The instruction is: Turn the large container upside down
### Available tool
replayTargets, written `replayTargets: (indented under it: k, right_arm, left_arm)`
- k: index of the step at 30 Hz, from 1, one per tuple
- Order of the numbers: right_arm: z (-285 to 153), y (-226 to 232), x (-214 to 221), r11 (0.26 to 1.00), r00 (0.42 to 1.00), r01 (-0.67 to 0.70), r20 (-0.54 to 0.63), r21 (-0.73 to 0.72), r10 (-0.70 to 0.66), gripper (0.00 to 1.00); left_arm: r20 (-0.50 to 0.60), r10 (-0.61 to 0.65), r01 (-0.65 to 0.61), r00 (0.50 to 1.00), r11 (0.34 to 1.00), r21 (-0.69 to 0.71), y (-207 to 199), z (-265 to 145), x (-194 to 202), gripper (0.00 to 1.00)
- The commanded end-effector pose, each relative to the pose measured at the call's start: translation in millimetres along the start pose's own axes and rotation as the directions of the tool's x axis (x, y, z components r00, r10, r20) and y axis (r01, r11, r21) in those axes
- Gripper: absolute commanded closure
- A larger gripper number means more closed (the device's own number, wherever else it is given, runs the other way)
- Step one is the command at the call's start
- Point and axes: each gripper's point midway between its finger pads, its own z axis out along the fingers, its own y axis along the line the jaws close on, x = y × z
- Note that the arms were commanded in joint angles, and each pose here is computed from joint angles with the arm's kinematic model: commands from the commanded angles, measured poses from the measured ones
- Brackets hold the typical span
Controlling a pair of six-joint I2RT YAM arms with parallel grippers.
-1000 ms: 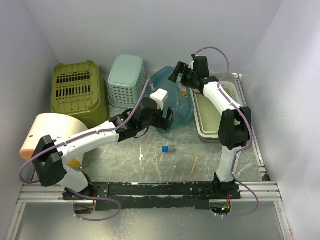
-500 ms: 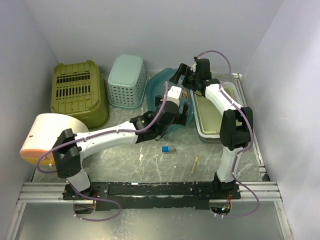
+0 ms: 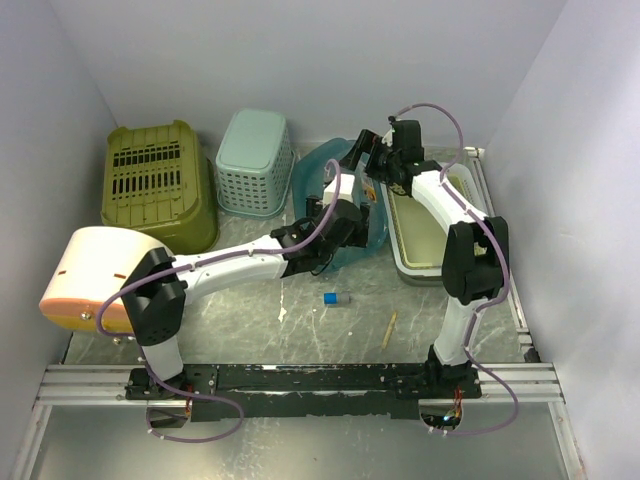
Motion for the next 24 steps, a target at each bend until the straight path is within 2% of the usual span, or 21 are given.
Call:
replayTargets:
  k: [1, 18, 24]
  right_arm:
    - [-10.4, -5.5, 6.9, 0.999, 0.999, 0.036, -0.019, 0.023, -0.035, 0.00]
    - [-33.4, -30.8, 2.9, 1.000, 1.000, -0.001, -0.026, 0.026, 0.002, 0.00]
    - [-38.8, -34.2, 1.1, 0.999, 0.999, -0.030, -0.034, 0.028, 0.031, 0.00]
  left_arm:
    - [0.001, -0.061, 0.061, 0.998, 0.997, -0.052, 15.3, 2.3, -5.3, 0.00]
    - [-0.009, -0.065, 0.061, 0.998, 0.968, -0.243, 101.4, 8.6, -9.8, 0.00]
    - [-0.009, -0.070, 0.067, 0.997, 0.977, -0.203, 103.7, 18.3, -19.0, 0.01]
